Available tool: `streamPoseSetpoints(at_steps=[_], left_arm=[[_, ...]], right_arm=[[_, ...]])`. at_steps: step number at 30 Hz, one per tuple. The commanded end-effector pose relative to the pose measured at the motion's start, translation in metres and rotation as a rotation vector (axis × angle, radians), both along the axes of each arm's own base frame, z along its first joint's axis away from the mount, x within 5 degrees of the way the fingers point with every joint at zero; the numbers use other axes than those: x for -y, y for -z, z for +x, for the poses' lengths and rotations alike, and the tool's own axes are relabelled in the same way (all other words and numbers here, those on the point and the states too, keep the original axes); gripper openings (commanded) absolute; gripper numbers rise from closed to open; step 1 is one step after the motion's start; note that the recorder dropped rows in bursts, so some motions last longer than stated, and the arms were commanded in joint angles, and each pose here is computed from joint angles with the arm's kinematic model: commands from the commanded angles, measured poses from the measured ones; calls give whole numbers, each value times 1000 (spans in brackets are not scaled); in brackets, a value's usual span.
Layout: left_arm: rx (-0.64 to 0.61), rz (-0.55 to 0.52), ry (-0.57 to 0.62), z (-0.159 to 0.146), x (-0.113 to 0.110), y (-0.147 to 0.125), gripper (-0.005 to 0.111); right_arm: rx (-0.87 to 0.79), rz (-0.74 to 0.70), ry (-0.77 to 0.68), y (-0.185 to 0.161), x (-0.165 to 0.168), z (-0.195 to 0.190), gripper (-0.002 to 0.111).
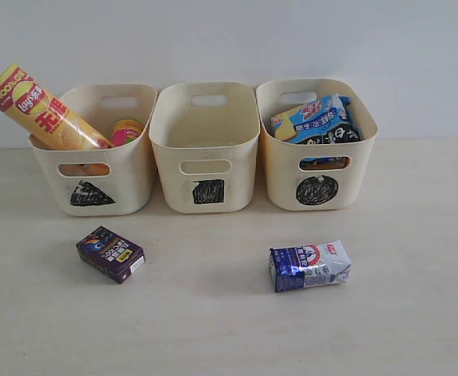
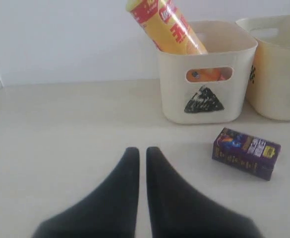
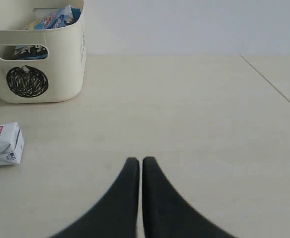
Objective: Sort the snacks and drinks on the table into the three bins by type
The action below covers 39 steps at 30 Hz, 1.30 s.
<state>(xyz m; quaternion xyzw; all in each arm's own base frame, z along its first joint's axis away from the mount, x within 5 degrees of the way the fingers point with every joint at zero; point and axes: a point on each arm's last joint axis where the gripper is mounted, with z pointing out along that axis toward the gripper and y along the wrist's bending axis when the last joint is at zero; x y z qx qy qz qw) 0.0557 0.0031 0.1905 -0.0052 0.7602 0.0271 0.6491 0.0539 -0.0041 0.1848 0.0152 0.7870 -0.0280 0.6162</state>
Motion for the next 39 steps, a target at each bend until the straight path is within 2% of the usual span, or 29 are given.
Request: streamPoseSetpoints(at_steps=[1, 4, 7, 15, 17, 19, 24, 27, 29, 33, 39], left_arm=[[184, -123, 7, 1, 1, -17, 4], [259, -214, 4, 0, 1, -23, 4], [364, -357, 5, -1, 0, -32, 4], [715, -504, 67, -12, -3, -62, 4], [750, -520, 77, -14, -3, -66, 4], [785, -527, 85, -17, -3, -82, 4], [720, -471, 87, -1, -1, -118, 4], [602, -424, 74, 21, 0, -137, 4], [514, -353, 73, 41, 2, -147, 4], [327, -144, 76, 81, 4, -158, 4], [44, 38, 11, 124, -3, -157, 4]], right_arm=[[5, -9, 2, 1, 0, 0, 0], [5, -9, 2, 1, 0, 0, 0], [5, -9, 2, 1, 0, 0, 0], [5, -9, 2, 1, 0, 0, 0], [5, -9, 2, 1, 0, 0, 0], [5, -9, 2, 1, 0, 0, 0], [5, -9, 2, 1, 0, 0, 0], [5, -9, 2, 1, 0, 0, 0], [5, -9, 2, 1, 0, 0, 0], [5, -9, 2, 1, 0, 0, 0], [5, -9, 2, 1, 0, 0, 0]])
